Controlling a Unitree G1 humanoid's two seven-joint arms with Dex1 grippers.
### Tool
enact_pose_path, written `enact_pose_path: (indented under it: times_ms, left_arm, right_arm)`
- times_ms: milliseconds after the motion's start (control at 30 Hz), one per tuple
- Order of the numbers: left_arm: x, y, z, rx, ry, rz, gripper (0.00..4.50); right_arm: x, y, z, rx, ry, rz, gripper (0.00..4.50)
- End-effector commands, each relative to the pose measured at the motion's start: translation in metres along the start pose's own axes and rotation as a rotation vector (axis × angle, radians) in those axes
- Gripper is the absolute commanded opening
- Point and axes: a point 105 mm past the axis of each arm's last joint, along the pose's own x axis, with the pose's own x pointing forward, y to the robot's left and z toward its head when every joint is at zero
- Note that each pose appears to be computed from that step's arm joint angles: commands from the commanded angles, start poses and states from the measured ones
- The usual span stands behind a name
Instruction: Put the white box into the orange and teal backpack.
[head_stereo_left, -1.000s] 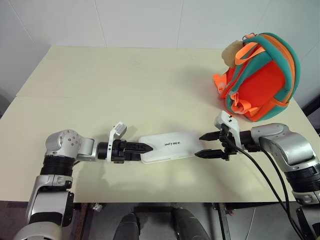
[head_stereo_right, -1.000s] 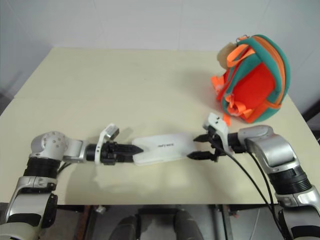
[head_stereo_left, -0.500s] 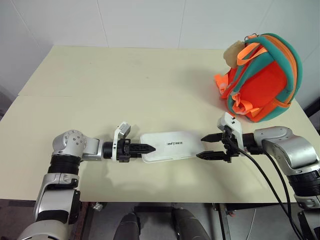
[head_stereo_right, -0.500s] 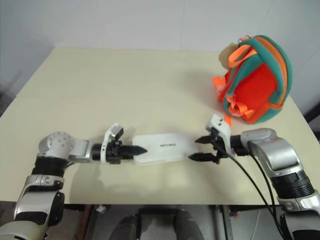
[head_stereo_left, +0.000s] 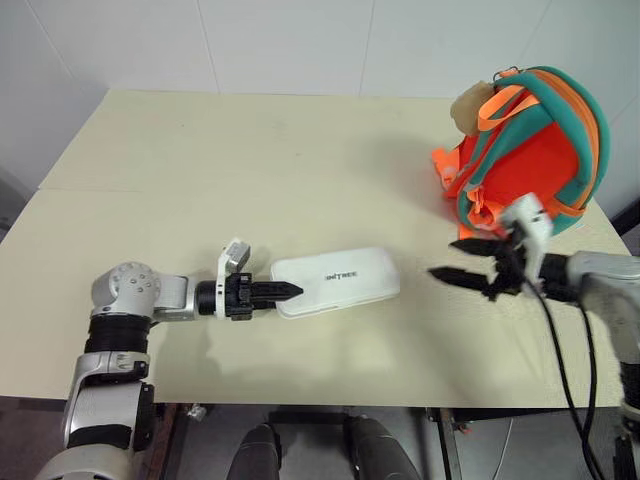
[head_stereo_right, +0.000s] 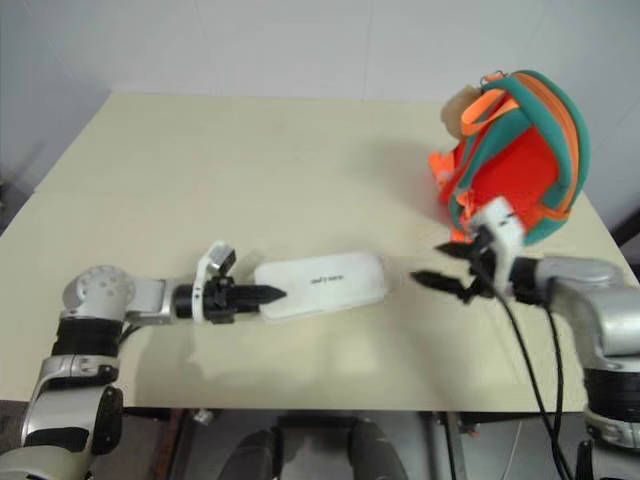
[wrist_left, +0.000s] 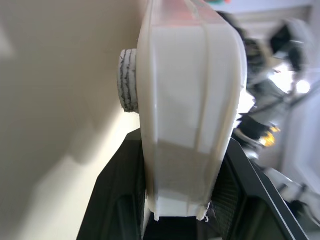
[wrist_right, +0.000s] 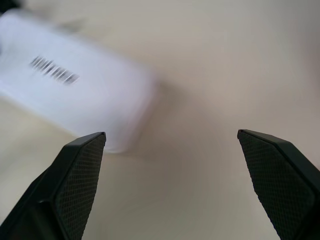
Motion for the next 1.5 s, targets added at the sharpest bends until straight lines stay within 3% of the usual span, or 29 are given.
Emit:
enact_pose_path:
  times_ms: [33, 167, 267, 433, 733, 933, 1167, 1367, 1500]
  left_arm:
    - [-0.005, 0.002, 0.002, 0.035, -0.025, 0.028, 1.37]
    - [-0.006, 0.01, 0.001, 0.055, -0.035, 0.069, 1.37]
    - [-0.004, 0.011, 0.0, 0.058, -0.033, 0.068, 1.37]
    - [-0.003, 0.012, 0.0, 0.063, -0.041, 0.064, 1.37]
    - [-0.002, 0.009, -0.001, 0.073, -0.057, 0.05, 1.37]
    - [-0.011, 0.006, -0.001, 0.092, -0.088, 0.05, 1.37]
    - [-0.019, -0.001, -0.002, 0.122, -0.117, 0.034, 1.37]
    - [-0.02, -0.002, 0.0, 0.142, -0.14, 0.027, 1.37]
    - [-0.017, -0.003, 0.002, 0.158, -0.141, 0.021, 1.37]
  right_arm:
    - [-0.027, -0.016, 0.03, -0.077, -0.101, -0.167, 4.5]
    - [-0.076, -0.053, 0.069, -0.205, -0.163, -0.499, 4.5]
    - [-0.097, -0.068, 0.089, -0.211, -0.213, -0.592, 4.5]
    - [-0.115, -0.091, 0.09, -0.265, -0.151, -0.688, 4.5]
    - [-0.07, -0.122, 0.047, -0.065, -0.106, -0.574, 4.5]
    - [-0.058, -0.145, 0.02, -0.055, -0.015, -0.589, 4.5]
    - [-0.058, -0.164, 0.013, -0.048, -0.009, -0.626, 4.5]
    - [-0.037, -0.161, 0.009, 0.01, -0.09, -0.542, 4.5]
    - [-0.026, -0.159, 0.006, 0.056, -0.128, -0.507, 3.57]
